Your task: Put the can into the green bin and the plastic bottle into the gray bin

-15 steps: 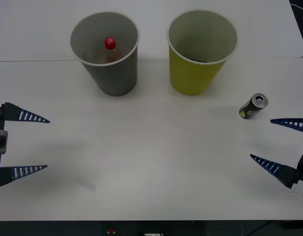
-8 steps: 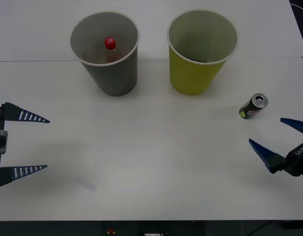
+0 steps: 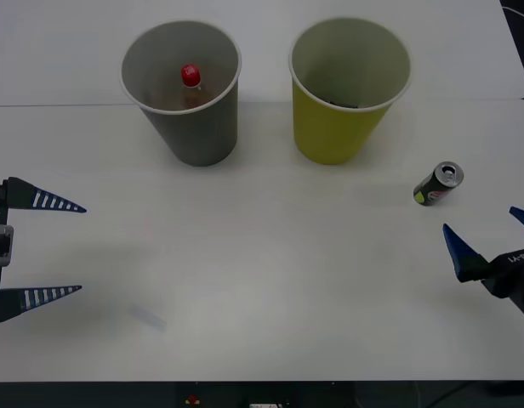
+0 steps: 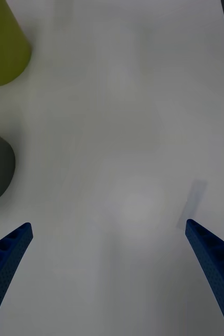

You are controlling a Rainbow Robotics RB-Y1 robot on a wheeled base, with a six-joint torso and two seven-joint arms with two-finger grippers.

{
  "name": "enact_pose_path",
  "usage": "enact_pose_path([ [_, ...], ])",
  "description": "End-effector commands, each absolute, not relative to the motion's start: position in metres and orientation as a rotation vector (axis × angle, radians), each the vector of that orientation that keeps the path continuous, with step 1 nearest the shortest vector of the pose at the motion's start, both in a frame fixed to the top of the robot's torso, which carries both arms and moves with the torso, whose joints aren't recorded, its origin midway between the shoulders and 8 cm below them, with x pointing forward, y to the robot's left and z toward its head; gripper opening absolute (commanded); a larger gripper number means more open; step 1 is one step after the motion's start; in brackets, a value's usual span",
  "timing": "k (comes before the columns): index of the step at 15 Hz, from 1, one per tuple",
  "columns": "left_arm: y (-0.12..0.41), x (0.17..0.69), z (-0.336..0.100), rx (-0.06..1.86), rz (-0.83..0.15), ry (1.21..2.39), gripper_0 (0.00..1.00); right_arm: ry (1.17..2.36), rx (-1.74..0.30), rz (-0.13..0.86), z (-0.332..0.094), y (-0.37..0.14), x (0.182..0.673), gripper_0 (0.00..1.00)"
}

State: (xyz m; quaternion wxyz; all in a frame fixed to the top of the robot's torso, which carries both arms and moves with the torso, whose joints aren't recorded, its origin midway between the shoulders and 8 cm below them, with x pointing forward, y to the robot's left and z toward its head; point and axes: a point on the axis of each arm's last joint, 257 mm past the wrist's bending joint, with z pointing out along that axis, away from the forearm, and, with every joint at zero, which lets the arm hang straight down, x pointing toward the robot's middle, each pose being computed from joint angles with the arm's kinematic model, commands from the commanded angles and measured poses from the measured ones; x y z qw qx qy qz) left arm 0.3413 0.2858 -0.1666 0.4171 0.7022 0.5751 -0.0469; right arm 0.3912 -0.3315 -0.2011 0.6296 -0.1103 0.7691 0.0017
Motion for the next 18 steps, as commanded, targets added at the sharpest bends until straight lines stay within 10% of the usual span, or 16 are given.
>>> enact_pose_path([
  [1,0.286,0.341,-0.167,1.762,-0.118,1.444,1.00,1.721,-0.228,0.015,-0.212,-0.332,0.400,1.00],
  [18,0.286,0.341,-0.167,1.762,-0.118,1.444,1.00,1.582,-0.113,-0.030,-0.261,-0.350,0.486,1.00],
])
